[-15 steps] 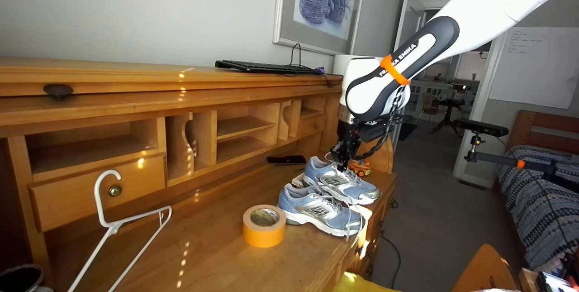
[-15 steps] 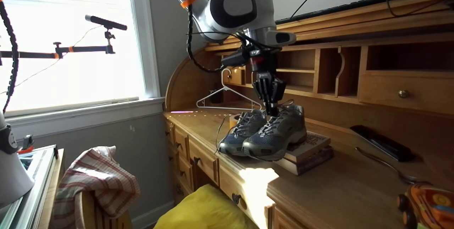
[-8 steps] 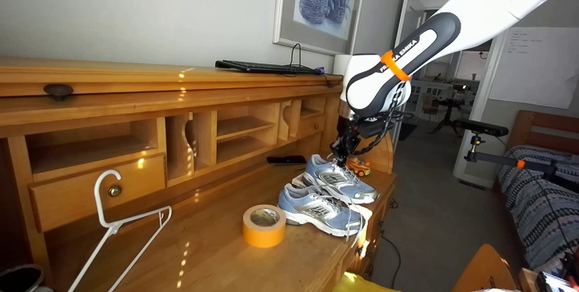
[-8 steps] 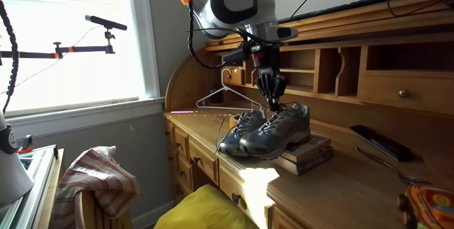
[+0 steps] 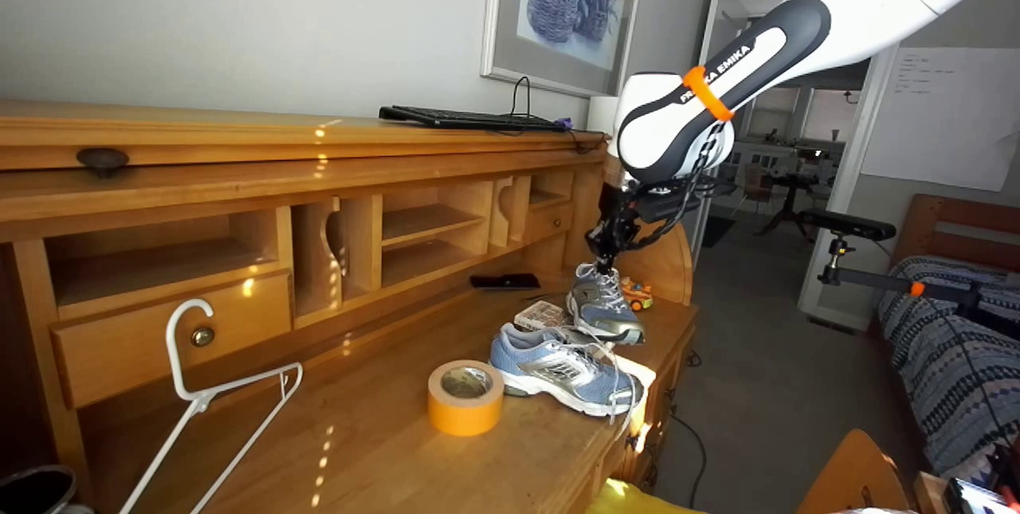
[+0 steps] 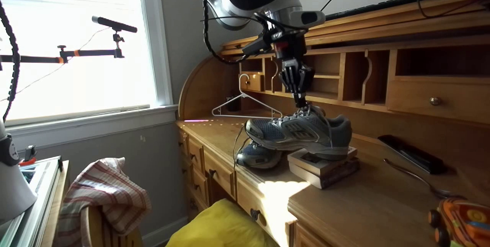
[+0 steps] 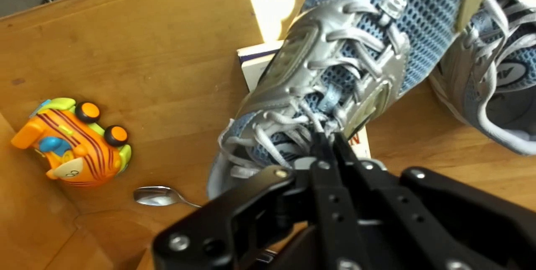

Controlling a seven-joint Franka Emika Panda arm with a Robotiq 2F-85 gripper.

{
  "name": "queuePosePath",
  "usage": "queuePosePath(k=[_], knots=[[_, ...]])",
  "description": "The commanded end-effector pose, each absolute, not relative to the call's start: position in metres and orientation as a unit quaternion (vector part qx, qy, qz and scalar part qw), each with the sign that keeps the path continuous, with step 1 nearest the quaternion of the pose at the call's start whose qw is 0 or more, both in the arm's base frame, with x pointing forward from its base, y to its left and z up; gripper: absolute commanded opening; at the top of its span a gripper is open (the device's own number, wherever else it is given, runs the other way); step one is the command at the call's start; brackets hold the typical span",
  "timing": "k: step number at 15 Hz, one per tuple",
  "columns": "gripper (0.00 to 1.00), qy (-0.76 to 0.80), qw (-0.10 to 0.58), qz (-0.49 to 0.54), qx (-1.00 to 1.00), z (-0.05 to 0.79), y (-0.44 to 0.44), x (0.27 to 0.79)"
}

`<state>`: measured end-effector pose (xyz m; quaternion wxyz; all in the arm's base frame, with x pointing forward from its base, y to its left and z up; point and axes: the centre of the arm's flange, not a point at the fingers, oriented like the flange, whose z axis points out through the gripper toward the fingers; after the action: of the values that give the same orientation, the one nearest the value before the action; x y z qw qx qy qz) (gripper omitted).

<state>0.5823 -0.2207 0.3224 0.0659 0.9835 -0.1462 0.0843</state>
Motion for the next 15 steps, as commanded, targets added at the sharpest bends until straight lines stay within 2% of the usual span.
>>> queuePosePath(k=[1, 10, 12, 15], knots=[[0.31, -0.159, 0.067, 0.074, 0.982, 0.325, -0.224, 0.583], [0.97, -0.162, 0.063, 0.071, 0.982, 0.32, -0.224, 0.588], [1.0, -0.165, 0.064, 0.071, 0.982, 0.318, -0.22, 0.591], [0.98, -0.191, 0.066, 0.069, 0.977, 0.31, -0.216, 0.599]])
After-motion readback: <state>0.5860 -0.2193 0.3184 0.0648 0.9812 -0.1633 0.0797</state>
